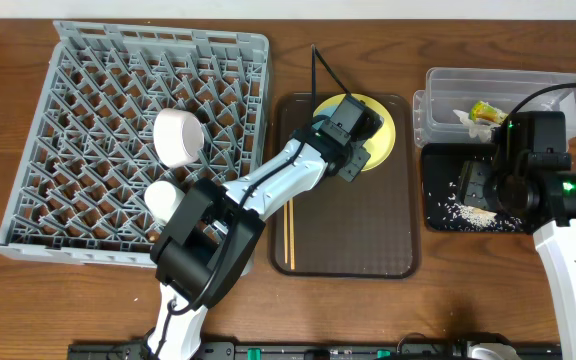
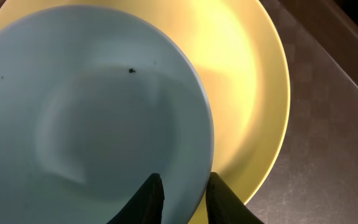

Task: Sort waste into correct bins and load items into the dishwasher
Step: 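Reach the left gripper to the yellow plate and grasp the blue bowl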

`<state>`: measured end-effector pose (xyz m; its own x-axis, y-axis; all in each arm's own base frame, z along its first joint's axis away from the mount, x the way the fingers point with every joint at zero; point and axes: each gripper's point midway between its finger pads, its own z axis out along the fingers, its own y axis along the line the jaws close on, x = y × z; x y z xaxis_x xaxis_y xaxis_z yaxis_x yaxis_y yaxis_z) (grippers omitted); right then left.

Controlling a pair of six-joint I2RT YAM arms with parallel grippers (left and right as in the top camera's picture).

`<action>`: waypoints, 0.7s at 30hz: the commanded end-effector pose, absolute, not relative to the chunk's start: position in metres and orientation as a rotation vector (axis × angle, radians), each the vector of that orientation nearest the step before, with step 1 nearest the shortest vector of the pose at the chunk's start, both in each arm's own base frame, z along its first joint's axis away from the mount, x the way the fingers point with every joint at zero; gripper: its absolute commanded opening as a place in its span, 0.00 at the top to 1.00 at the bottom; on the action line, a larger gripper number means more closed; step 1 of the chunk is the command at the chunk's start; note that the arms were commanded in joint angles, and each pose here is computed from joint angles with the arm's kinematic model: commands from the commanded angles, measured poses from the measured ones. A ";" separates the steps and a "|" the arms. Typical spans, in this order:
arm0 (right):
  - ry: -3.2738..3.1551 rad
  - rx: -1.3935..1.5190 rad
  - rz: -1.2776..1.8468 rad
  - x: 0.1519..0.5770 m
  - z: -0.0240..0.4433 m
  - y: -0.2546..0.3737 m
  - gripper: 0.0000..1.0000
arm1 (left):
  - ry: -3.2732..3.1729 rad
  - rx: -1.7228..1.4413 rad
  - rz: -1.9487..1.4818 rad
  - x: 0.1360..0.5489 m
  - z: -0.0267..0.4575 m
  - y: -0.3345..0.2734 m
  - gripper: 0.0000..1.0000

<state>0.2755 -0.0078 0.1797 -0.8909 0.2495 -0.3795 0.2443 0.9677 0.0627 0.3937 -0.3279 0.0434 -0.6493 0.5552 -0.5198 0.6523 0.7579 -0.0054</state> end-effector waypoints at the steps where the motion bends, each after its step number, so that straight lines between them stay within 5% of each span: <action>1: 2.710 0.404 0.006 0.275 0.183 -0.015 0.37 | 2.450 0.901 -0.241 0.399 0.045 -0.326 0.76; 11: 2.716 0.405 0.005 0.273 0.183 -0.015 0.37 | 2.462 0.895 -0.196 0.399 0.038 -0.320 0.77; 21: 2.717 0.405 0.004 0.273 0.182 -0.015 0.37 | 2.456 0.868 -0.118 0.406 0.039 -0.311 0.93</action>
<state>0.2723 -0.0078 0.1783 -0.8960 0.2499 -0.3671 0.2455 0.9676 0.0596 0.4021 -0.3174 0.0437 -0.6501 0.5552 -0.5188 0.6196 0.7826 0.0612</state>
